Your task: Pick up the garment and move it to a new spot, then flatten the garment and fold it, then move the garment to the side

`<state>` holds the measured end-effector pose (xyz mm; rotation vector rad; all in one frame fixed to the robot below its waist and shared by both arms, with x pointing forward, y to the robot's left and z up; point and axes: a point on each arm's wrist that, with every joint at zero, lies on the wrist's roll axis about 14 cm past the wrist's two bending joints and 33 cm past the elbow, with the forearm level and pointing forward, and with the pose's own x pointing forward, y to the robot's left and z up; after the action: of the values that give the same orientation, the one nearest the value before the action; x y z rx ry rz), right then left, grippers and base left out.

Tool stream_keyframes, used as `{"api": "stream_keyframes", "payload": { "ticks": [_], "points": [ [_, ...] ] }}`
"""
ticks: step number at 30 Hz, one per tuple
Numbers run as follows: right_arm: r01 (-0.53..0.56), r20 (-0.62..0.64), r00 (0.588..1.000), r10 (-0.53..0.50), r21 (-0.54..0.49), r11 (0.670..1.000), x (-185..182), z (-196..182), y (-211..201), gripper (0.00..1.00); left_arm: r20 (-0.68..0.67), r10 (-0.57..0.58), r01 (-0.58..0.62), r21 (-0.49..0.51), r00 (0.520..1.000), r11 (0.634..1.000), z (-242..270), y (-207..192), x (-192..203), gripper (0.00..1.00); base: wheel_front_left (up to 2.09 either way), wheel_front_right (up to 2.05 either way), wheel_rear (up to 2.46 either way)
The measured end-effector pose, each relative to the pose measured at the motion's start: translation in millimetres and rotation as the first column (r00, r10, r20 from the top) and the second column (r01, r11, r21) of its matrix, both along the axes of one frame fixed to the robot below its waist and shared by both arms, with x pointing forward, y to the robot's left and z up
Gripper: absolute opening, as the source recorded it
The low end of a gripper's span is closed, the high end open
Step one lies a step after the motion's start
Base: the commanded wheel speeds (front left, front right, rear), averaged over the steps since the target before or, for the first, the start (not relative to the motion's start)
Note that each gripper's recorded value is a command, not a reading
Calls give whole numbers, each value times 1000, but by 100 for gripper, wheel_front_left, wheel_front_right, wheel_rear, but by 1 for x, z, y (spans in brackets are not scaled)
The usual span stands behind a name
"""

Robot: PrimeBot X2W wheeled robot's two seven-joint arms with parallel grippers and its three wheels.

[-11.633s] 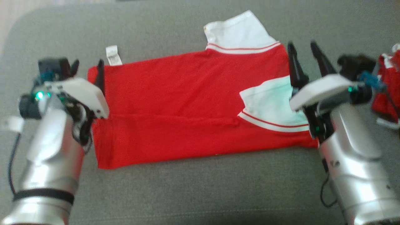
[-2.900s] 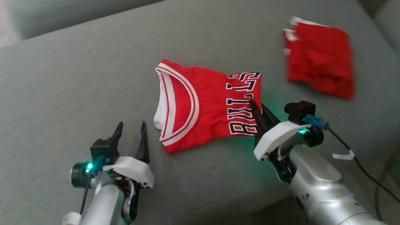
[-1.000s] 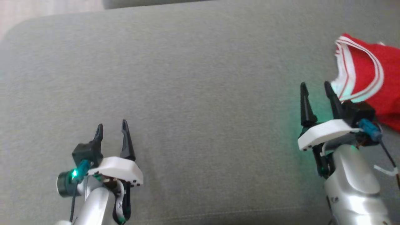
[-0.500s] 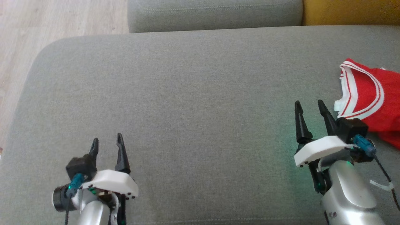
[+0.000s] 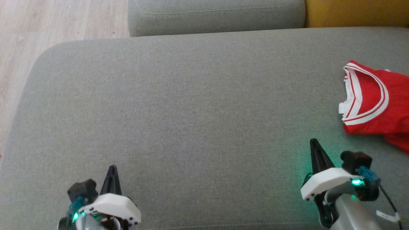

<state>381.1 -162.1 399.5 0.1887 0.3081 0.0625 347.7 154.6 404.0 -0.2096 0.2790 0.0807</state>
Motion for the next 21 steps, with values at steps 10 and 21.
{"api": "stream_keyframes", "payload": {
  "ticks": [10,21],
  "points": [
    [55,20,998,-57,101,993,7,12,-4,0,-8,37,-37,-107,999,994,3,2,3,0,0,0,0],
    [111,28,992,-120,218,970,11,22,-10,0,-31,76,-81,-225,997,971,2,7,3,0,0,0,0]
  ]
}}
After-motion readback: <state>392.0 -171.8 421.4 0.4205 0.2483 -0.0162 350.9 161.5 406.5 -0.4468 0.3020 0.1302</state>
